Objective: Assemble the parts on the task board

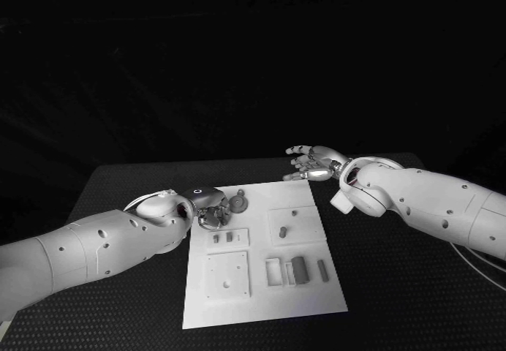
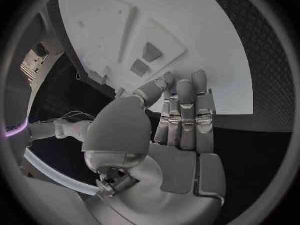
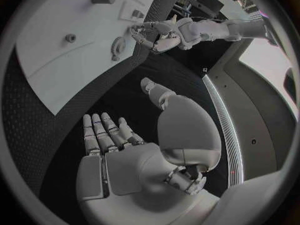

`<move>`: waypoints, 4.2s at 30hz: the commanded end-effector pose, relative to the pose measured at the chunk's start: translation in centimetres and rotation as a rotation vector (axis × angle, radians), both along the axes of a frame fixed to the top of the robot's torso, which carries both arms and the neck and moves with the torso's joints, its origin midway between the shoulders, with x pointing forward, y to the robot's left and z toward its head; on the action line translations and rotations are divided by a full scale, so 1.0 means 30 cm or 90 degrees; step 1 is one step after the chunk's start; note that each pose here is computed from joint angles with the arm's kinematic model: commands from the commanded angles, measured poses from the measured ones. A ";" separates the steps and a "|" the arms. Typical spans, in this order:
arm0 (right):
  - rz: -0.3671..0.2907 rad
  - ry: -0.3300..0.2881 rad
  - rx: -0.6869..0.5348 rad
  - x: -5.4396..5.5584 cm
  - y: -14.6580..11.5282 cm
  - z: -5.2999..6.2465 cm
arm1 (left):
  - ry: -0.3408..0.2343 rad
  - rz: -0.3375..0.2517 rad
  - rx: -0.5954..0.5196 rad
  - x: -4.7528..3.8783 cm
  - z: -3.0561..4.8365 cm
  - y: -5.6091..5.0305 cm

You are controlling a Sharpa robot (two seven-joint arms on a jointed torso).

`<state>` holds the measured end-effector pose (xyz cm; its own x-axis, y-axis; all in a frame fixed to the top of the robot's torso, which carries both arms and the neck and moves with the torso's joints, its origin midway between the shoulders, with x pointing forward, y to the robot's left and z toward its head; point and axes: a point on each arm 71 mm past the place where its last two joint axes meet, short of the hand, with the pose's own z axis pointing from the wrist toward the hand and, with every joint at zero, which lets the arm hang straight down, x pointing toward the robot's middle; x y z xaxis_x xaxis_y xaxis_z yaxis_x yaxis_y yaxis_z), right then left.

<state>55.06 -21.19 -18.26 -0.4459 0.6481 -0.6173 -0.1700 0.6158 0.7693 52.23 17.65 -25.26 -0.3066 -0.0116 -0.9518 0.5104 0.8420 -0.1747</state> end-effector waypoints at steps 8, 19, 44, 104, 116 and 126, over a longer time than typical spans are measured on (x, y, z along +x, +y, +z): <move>0.010 0.002 0.001 -0.003 0.007 -0.001 | 0.014 -0.021 0.015 -0.018 -0.028 -0.008; 0.011 0.002 0.001 -0.003 0.005 -0.001 | -0.027 -0.019 -0.028 -0.016 -0.006 -0.001; 0.009 0.004 0.000 -0.003 0.000 -0.002 | -0.018 0.003 -0.018 -0.008 -0.012 0.015; 0.147 -0.228 -0.410 -0.060 0.006 -0.068 | 0.201 0.230 -0.565 -0.021 0.127 0.334; 0.158 -0.211 -0.448 -0.101 0.025 -0.153 | 0.207 0.224 -0.566 -0.025 0.127 0.322; 0.171 -0.201 -0.438 -0.113 0.042 -0.172 | 0.206 0.227 -0.565 -0.024 0.127 0.327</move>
